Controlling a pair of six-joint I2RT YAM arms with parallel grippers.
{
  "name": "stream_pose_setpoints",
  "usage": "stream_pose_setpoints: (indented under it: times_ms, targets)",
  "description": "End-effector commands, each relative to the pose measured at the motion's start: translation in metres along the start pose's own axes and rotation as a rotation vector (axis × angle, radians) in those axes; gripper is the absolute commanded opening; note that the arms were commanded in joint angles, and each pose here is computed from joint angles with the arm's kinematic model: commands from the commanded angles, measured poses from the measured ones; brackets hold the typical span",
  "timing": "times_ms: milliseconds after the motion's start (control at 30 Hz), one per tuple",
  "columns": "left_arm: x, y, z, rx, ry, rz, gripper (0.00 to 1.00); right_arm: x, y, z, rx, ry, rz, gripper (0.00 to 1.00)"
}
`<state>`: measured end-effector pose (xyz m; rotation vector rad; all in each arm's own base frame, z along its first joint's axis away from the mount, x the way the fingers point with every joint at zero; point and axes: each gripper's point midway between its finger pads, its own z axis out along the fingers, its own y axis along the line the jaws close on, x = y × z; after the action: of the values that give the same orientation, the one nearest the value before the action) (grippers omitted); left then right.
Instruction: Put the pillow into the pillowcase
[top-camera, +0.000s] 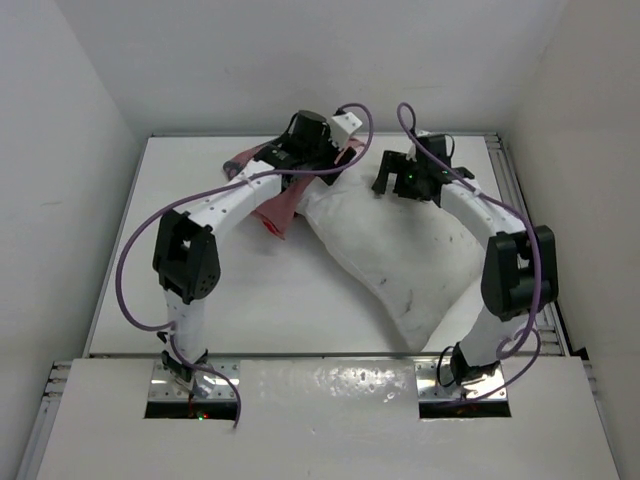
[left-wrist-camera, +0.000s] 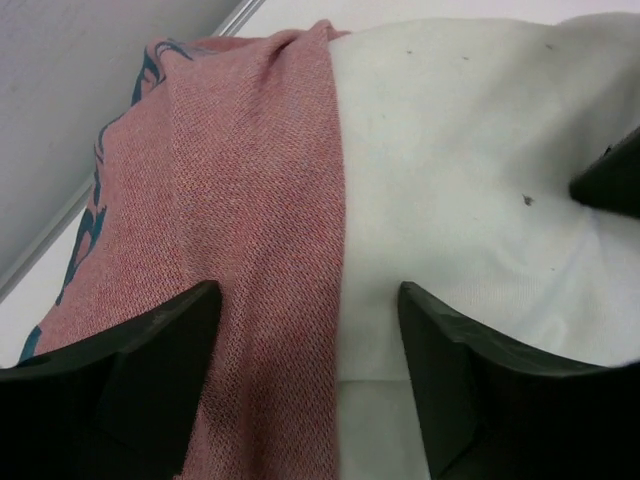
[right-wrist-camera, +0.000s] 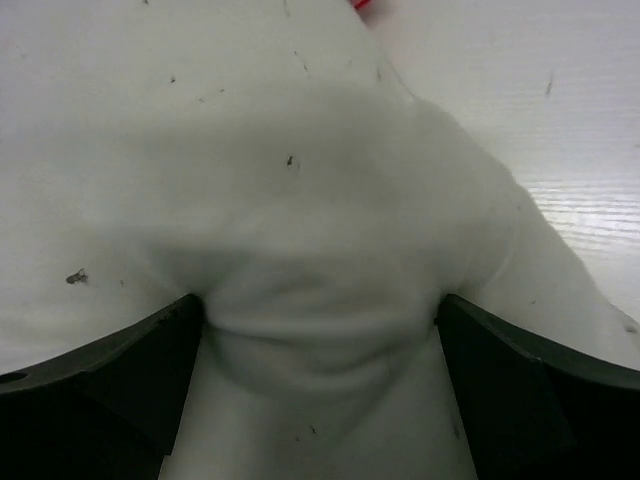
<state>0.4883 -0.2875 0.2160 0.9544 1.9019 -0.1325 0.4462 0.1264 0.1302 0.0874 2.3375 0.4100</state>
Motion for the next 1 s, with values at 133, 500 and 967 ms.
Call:
stream_pose_setpoints:
  times_ms: [133,500,967]
  targets:
    - [0.025,0.017,0.013,-0.151,0.029,0.088,0.27,0.062,0.044,0.015,-0.128,0.145,-0.108,0.67]
    - [-0.109,-0.056,-0.071,0.287,-0.198,0.043,0.0,0.011,0.12,-0.022,-0.288,-0.126,-0.071,0.0]
    - [-0.076,-0.09,-0.088,0.363,-0.088,0.17,0.0,-0.078,0.119,-0.083,-0.364,-0.464,0.187,0.0]
